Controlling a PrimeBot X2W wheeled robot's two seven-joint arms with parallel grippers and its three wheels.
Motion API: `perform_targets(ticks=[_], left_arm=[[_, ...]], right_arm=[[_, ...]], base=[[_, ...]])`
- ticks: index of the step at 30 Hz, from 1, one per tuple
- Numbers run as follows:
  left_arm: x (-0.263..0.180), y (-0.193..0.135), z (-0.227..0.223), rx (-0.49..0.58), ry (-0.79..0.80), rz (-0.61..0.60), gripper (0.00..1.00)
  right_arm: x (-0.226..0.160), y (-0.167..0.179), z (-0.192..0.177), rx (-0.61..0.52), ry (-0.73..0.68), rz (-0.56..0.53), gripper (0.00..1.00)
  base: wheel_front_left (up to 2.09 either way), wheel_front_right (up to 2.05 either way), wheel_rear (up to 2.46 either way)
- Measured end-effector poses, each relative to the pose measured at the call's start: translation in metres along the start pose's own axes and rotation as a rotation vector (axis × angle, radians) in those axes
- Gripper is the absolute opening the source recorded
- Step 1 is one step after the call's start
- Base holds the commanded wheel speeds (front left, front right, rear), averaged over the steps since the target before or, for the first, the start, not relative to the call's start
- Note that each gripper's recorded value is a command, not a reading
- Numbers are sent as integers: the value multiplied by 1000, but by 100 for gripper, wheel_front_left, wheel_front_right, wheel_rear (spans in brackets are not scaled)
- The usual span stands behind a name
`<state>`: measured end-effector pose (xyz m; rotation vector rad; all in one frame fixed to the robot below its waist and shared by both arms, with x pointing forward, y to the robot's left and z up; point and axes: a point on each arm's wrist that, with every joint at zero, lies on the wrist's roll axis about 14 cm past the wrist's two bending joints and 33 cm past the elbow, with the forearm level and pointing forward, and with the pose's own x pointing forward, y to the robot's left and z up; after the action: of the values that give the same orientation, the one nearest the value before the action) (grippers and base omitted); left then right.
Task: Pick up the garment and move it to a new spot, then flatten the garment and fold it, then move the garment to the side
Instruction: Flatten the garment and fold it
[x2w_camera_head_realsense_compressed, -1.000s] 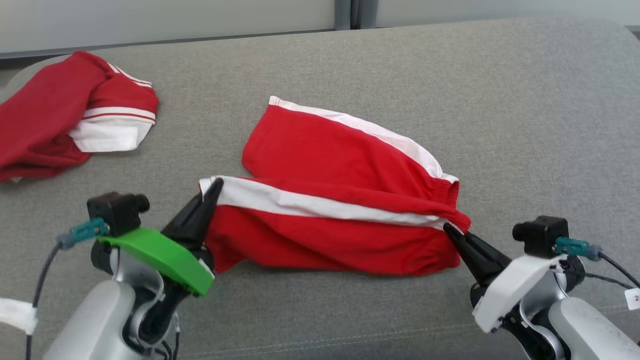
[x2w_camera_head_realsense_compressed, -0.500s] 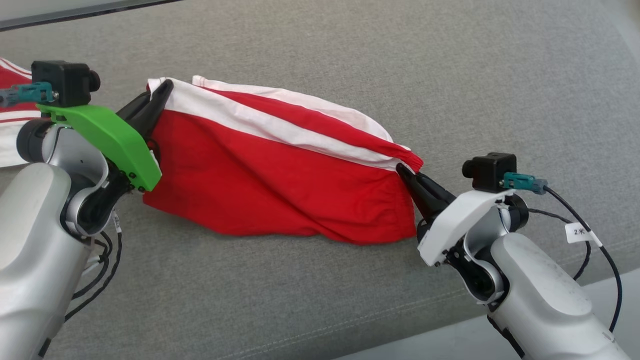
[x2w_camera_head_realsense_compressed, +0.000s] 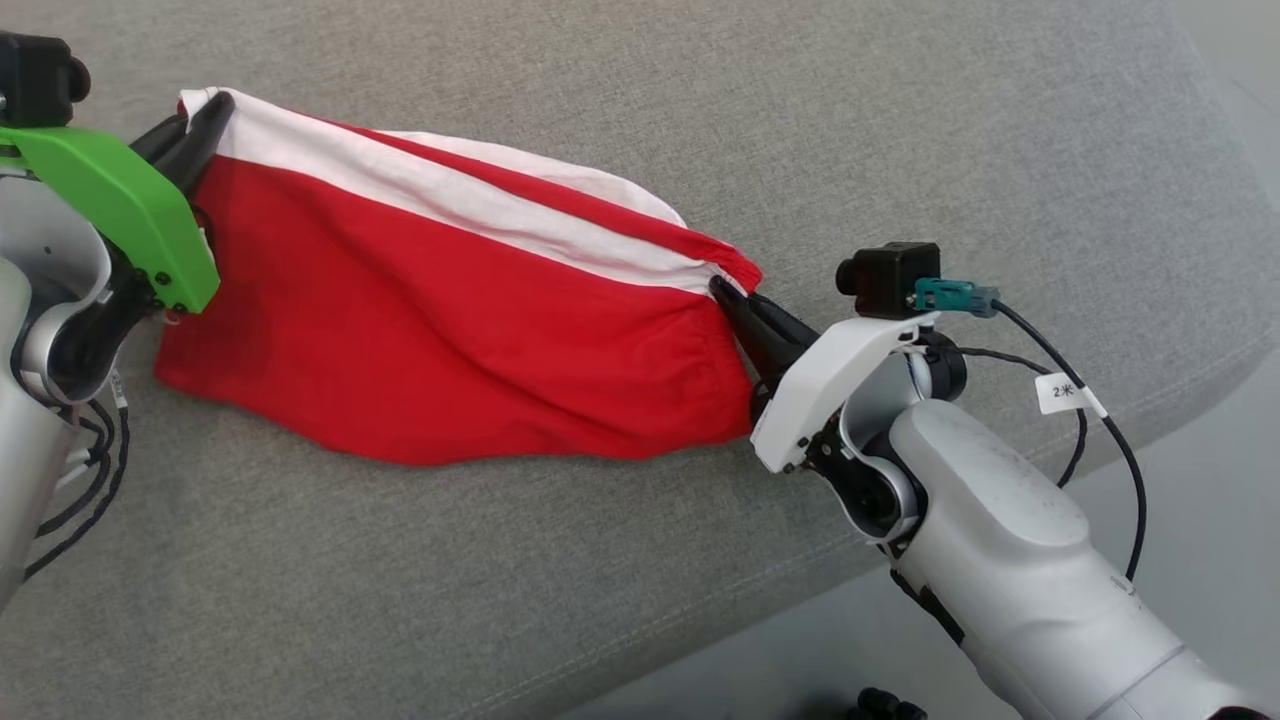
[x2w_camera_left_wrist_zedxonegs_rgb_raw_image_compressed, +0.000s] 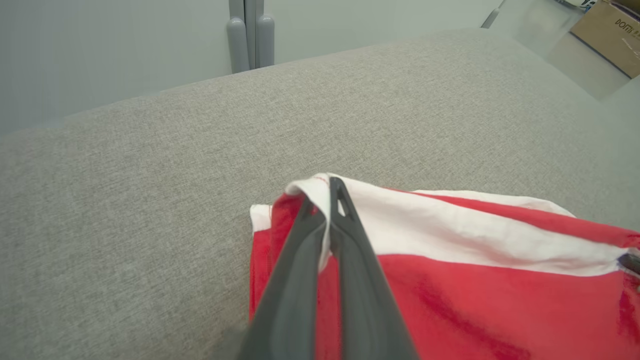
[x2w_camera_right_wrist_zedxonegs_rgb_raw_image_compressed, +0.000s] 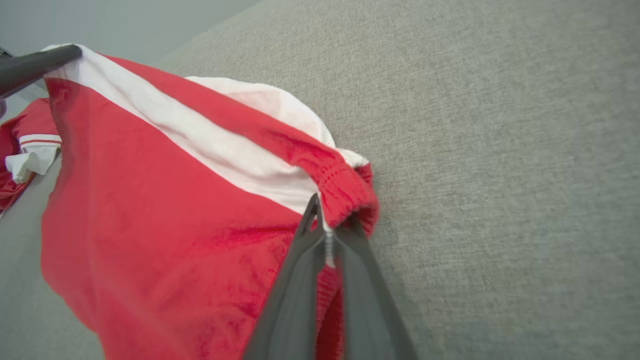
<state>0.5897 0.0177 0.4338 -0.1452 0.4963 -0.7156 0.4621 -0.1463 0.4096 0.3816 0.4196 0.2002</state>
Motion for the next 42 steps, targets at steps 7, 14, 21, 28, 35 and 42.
perform_targets(ticks=[7, 14, 21, 28, 35, 42], left_arm=[[22, 12, -18, -12, 42, 7, 0], [22, 24, -30, -20, 81, 41, 13], [9, 31, -23, -28, 89, 81, 100], [-10, 27, -7, -29, 62, 95, 100], [-39, 18, -23, -82, 88, 109, 100], [-61, 14, -49, -143, 133, 130, 100]], right_arm=[[8, -12, -8, 8, 23, -33, 0], [15, -11, -5, -3, 23, -26, 100], [13, -9, 4, -42, -1, -4, 100], [-4, -20, 23, -84, -51, -13, 100], [-34, -39, 42, -101, -115, -48, 100], [-53, -39, 64, -84, -203, -44, 100]], base=[[0, 0, 0], [0, 0, 0], [0, 0, 0], [0, 0, 0], [0, 0, 0], [0, 0, 0]])
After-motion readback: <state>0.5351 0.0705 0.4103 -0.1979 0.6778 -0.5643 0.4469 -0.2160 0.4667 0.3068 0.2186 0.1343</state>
